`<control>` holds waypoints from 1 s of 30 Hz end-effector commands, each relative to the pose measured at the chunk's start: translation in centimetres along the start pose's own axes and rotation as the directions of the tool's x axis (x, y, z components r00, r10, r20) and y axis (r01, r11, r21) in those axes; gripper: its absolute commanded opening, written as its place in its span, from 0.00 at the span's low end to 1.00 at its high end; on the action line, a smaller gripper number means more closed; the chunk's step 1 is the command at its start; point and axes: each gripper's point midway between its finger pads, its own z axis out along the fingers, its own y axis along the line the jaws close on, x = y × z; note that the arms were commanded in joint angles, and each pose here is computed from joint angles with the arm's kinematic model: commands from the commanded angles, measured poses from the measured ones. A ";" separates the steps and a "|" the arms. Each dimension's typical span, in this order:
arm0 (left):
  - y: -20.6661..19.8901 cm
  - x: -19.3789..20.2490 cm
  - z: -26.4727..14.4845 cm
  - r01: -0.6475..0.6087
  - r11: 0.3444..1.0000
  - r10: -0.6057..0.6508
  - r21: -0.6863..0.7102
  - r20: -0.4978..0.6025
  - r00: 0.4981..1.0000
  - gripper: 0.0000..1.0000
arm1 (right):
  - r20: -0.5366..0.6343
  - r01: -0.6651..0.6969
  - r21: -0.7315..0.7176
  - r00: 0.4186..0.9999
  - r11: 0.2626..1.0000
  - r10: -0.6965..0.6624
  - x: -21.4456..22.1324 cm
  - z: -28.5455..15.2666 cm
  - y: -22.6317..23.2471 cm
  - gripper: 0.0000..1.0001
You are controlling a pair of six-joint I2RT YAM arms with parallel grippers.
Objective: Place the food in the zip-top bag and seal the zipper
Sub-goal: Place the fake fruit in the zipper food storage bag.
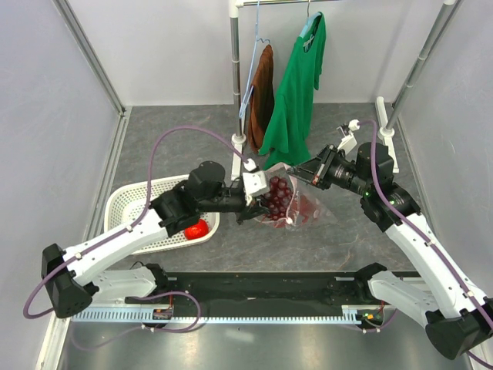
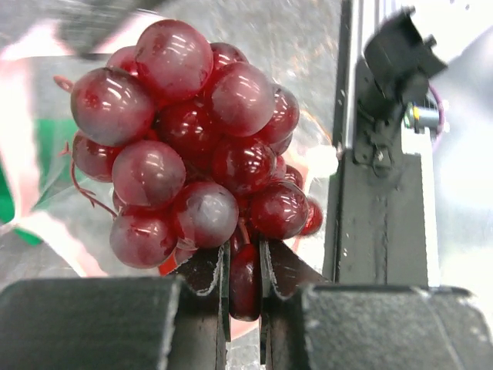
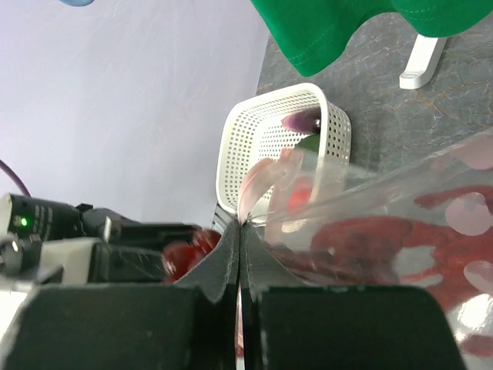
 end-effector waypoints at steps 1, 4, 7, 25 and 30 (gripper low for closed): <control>-0.7 0.1 1.6 -0.080 0.996 0.081 0.027 -0.057 0.995 0.02 | 0.040 0.023 -0.085 0.999 0.996 -0.019 -1.0 -0.3 2.1 0.00; 1.0 1.7 2.6 0.027 0.999 -0.031 -0.035 -0.148 0.988 0.02 | 0.046 0.054 -0.101 0.998 0.993 -0.049 -1.0 -0.7 2.7 0.00; 2.9 1.9 2.4 0.149 0.986 -0.159 -0.075 -0.152 0.975 0.02 | 0.049 0.075 -0.106 0.996 0.992 -0.070 -0.9 -1.2 2.9 0.00; 4.6 2.8 -5.0 0.472 0.851 -0.506 -0.229 -0.119 0.854 0.81 | 0.078 0.071 -0.083 0.995 0.994 -0.065 -1.1 -1.9 2.7 0.00; 2.7 5.5 -4.7 0.589 0.780 -0.621 -0.210 -0.151 0.769 0.83 | 0.093 0.069 -0.074 0.994 0.995 -0.062 -1.2 -2.1 2.6 0.00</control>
